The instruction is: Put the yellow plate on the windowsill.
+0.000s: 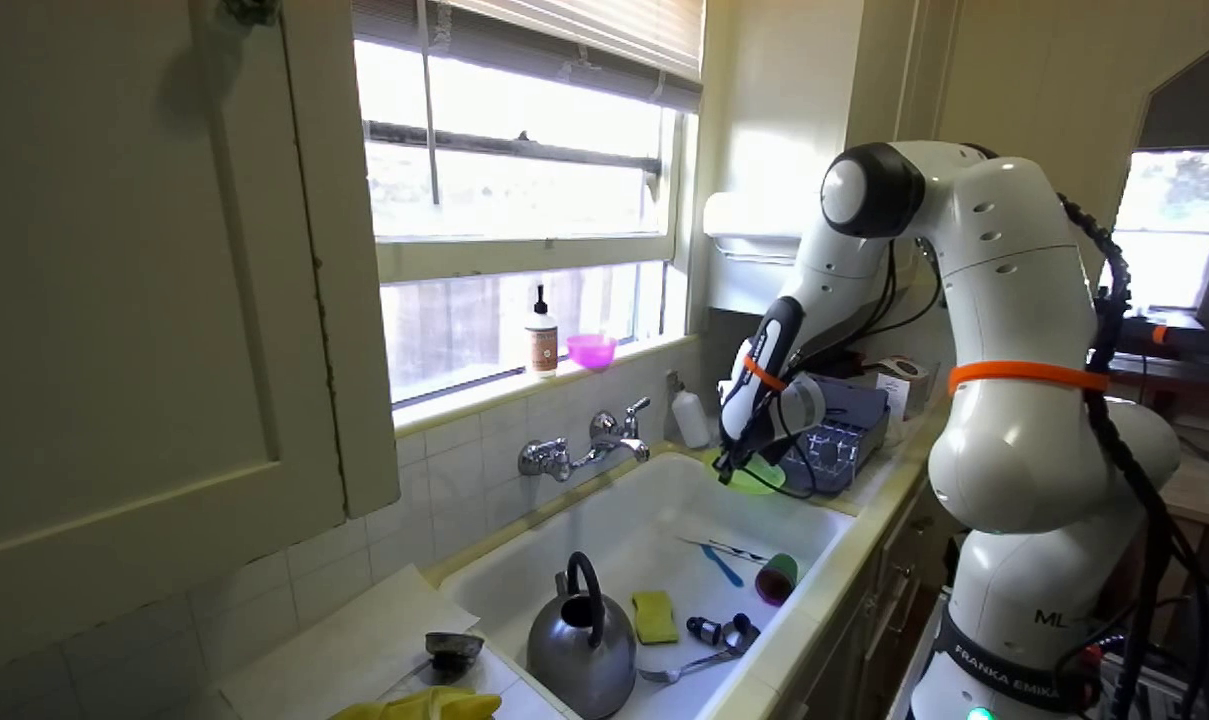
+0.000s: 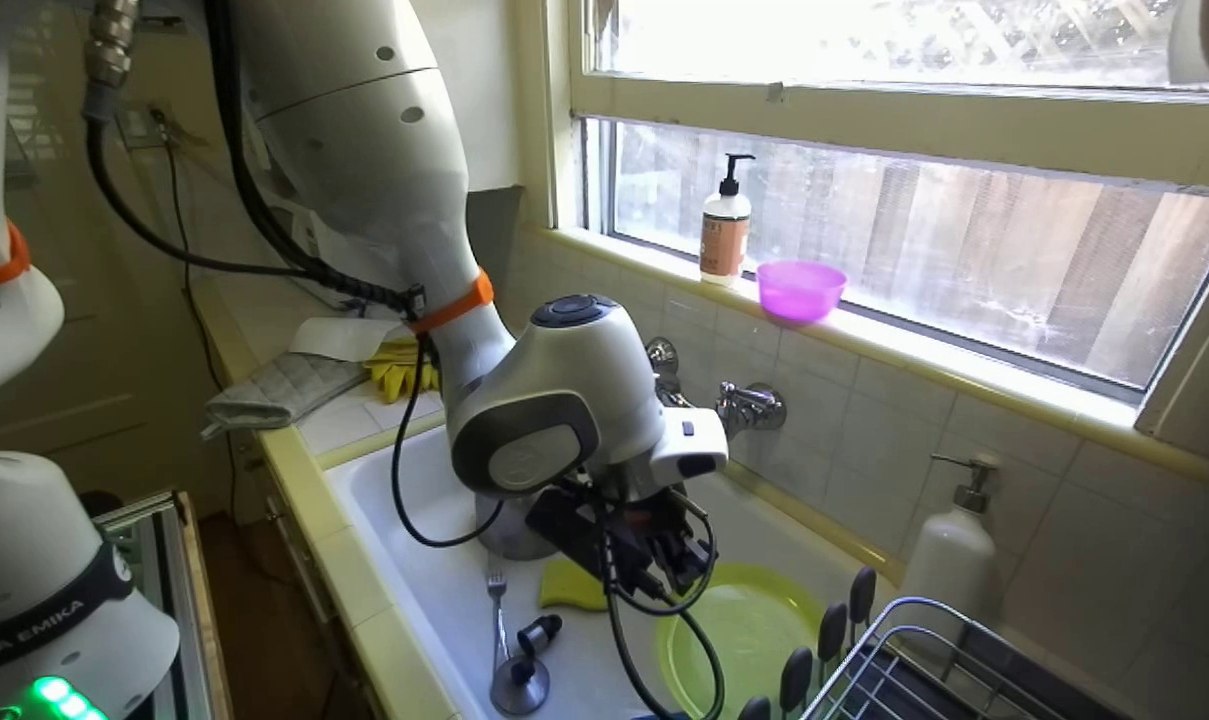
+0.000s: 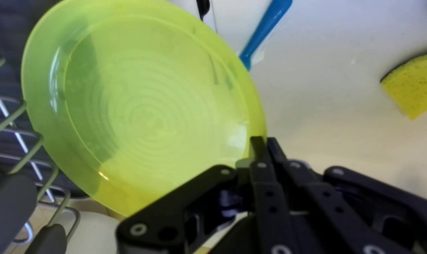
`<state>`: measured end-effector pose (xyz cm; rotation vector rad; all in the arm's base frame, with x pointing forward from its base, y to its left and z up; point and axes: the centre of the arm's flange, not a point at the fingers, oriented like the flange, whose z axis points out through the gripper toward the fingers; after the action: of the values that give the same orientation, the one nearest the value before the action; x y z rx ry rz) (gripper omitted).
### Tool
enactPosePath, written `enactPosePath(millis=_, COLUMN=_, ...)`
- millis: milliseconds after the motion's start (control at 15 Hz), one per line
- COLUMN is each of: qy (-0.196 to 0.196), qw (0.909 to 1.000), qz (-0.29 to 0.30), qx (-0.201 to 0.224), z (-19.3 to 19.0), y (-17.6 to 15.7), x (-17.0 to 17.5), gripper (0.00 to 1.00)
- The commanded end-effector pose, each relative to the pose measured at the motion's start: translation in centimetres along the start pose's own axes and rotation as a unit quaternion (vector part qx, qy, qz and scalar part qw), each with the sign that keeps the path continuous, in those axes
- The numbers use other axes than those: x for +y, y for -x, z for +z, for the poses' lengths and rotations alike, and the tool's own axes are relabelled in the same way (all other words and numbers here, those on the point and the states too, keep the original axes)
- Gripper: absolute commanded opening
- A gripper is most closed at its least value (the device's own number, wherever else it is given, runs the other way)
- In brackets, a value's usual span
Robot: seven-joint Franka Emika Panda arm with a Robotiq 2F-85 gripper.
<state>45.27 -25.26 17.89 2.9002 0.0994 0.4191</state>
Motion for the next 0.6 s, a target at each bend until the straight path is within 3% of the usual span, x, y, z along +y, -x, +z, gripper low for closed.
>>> enactPosePath(millis=0, qy=-0.007, qw=0.9999, qz=-0.007, qx=-0.009, z=-1.7, y=0.5, x=-0.7, gripper=0.01)
enactPosePath(millis=533, qy=0.003, qw=0.9985, qz=-0.048, qx=-0.027, z=-3.4, y=0.7, x=-2.3, gripper=0.01)
